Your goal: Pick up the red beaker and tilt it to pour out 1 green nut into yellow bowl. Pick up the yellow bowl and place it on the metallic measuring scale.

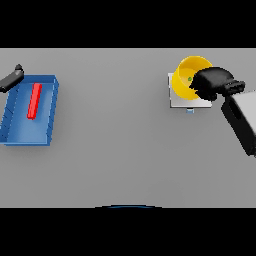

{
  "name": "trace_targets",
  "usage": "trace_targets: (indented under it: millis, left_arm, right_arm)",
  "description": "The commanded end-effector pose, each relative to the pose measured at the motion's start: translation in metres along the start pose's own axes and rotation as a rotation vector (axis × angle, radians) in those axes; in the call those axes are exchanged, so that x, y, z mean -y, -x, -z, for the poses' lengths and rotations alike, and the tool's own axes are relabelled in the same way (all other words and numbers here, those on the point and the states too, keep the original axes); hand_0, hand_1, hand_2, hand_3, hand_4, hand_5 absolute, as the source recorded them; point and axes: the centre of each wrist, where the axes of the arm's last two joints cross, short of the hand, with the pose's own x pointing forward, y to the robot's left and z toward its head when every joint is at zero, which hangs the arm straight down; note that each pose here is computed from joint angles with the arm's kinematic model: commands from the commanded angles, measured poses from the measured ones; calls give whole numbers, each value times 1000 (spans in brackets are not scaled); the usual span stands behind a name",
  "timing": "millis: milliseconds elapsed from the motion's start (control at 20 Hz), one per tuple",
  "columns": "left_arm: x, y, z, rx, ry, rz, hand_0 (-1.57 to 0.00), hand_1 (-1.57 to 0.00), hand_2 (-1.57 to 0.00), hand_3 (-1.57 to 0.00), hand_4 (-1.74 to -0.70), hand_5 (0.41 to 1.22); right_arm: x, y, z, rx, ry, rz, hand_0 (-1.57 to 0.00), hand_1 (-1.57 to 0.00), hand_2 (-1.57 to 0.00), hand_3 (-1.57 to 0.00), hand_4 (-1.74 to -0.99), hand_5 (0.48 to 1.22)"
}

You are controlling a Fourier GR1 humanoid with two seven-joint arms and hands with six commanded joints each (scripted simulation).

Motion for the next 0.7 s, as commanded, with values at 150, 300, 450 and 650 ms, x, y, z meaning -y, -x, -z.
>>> trace_targets:
  millis: [150,300,450,650]
  left_arm:
    - [-4,-6,5,-18,-11,9,1,1,1,1,-845,785]
    - [-6,-1,4,-12,-9,11,1,1,1,1,-839,772]
    - [-6,1,6,-16,-5,11,1,1,1,1,-843,773]
    - [-1,-1,8,-4,1,-1,1,1,1,1,-849,767]
  right_arm:
    - [-6,6,6,-6,-12,-1,-1404,-1221,-1336,-1558,-1730,1221]
    - [-7,6,9,-2,-7,15,-1405,-1219,-1360,-1564,-1730,1221]
    - [-6,9,8,-6,-27,40,-1410,-1150,-1182,-1387,-1644,1221]
    - [-4,10,9,-35,-57,79,-947,-687,-672,-879,-1564,991]
